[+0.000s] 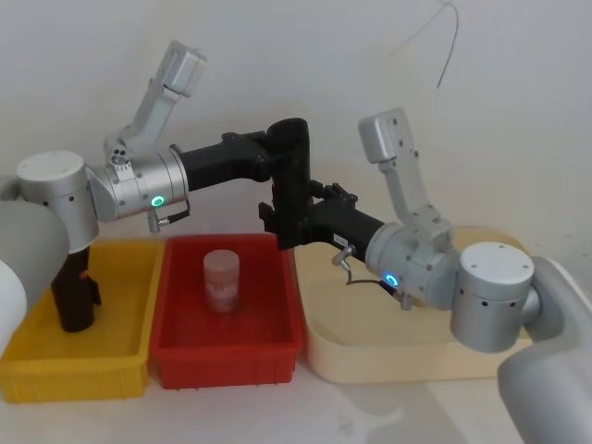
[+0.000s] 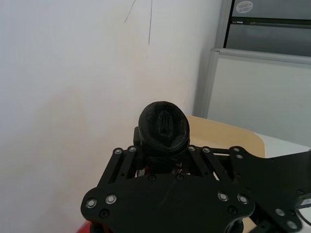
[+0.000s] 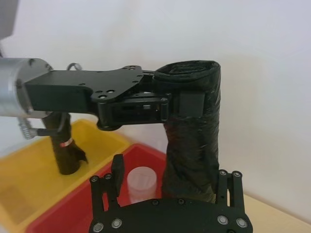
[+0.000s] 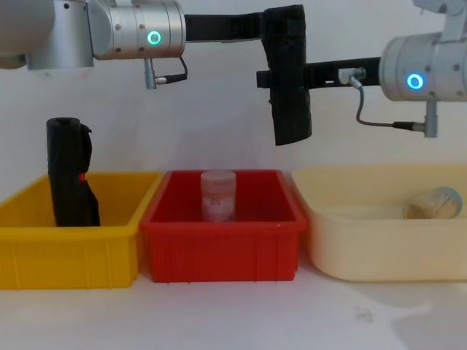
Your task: Pick up the garbage bag with the one hand and transfer it to the other hand.
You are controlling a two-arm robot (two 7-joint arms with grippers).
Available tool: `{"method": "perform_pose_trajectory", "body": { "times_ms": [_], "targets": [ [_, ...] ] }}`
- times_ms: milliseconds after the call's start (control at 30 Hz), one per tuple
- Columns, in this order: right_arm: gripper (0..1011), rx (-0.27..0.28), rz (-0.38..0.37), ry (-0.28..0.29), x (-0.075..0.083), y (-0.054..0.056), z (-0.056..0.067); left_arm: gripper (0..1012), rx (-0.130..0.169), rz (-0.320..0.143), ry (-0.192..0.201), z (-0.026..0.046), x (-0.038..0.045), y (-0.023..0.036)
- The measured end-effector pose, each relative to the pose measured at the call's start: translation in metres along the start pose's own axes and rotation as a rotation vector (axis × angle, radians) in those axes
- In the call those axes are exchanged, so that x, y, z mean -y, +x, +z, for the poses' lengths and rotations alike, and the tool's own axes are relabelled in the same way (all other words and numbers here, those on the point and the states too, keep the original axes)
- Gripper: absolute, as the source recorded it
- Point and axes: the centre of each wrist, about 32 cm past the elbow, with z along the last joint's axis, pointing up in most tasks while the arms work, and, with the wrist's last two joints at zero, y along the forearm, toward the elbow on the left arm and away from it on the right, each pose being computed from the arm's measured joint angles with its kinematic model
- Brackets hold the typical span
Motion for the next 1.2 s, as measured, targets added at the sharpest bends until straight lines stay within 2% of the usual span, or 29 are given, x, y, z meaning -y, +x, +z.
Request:
{"method": "perform_pose_trajectory", "body": {
  "times_ms": [567, 1067, 1200],
  "targets": [
    [1001, 0.068, -0.130, -0.013, -0.025, -0.009, -0.007, 377, 0.000, 0.000, 0.000, 0.0000, 0.0000, 0.0000],
    [998, 0.098, -0.173, -0.044, -0.042, -0.014, -0.010, 376, 0.000, 0.000, 0.000, 0.0000, 0.0000, 0.0000],
    [932, 0.102, -0.179, -0.047, -0.043, -0.015, -0.009, 377, 0.000, 0.000, 0.000, 0.0000, 0.0000, 0.0000]
  ]
}}
